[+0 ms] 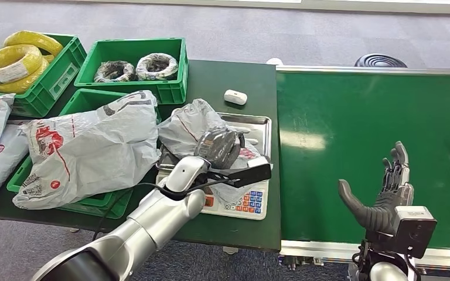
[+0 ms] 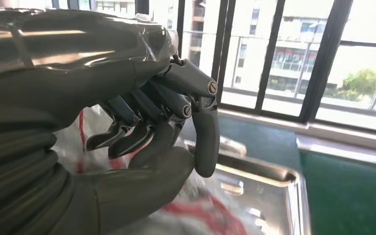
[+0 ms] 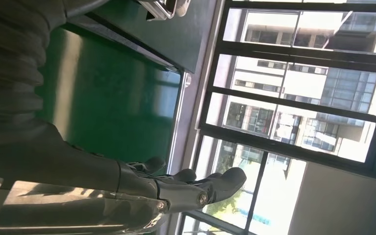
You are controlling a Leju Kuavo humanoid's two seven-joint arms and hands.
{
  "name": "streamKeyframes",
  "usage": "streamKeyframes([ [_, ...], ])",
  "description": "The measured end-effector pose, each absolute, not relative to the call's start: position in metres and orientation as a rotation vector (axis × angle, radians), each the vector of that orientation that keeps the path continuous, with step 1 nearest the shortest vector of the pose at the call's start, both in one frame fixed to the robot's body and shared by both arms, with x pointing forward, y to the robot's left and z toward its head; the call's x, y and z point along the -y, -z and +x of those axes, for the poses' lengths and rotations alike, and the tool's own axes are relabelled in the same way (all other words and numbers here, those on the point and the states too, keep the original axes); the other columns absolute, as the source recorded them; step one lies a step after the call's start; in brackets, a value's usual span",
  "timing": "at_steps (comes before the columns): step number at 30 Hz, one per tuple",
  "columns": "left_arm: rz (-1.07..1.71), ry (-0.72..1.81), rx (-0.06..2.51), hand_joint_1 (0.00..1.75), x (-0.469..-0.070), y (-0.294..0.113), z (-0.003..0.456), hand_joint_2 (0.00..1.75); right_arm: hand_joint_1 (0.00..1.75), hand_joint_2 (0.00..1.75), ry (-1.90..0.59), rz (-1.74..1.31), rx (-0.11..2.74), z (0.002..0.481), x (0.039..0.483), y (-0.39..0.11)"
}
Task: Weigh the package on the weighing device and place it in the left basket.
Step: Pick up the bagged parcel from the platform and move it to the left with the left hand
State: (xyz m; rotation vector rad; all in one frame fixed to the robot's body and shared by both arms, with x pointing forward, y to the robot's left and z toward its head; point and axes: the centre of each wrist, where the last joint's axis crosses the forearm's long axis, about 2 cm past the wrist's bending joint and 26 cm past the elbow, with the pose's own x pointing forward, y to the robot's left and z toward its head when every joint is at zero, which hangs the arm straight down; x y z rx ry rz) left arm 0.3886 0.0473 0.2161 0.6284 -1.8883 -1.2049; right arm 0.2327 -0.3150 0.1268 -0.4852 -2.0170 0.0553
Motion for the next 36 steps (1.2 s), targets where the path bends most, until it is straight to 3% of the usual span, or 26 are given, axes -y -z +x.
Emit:
streamKeyframes([
  [11, 0.745, 0.758, 2.292, 1.72, -0.107, -0.308, 0.400, 1.75, 0.00, 1.75, -0.031, -0.518, 1.992, 0.213, 0.316, -0.123],
  [15, 0.687, 0.630, 2.345, 0.07, -0.135, -0.335, 0.402, 1.75, 0.00, 1.75, -0.018, -0.527, 1.984, 0.207, 0.318, -0.120],
  [16, 0.631, 0.639, 2.325, 0.00, -0.141, -0.338, 0.403, 1.75, 0.00, 1.75, -0.016, -0.529, 1.983, 0.206, 0.319, -0.120],
  [23, 0.404, 0.870, 2.137, 0.00, -0.146, -0.310, 0.411, 1.75, 0.00, 1.75, -0.025, -0.522, 1.985, 0.204, 0.321, -0.119],
  [36, 0.229, 1.251, 1.801, 0.00, -0.086, -0.230, 0.406, 1.75, 0.00, 1.75, -0.027, -0.516, 1.993, 0.209, 0.320, -0.122],
])
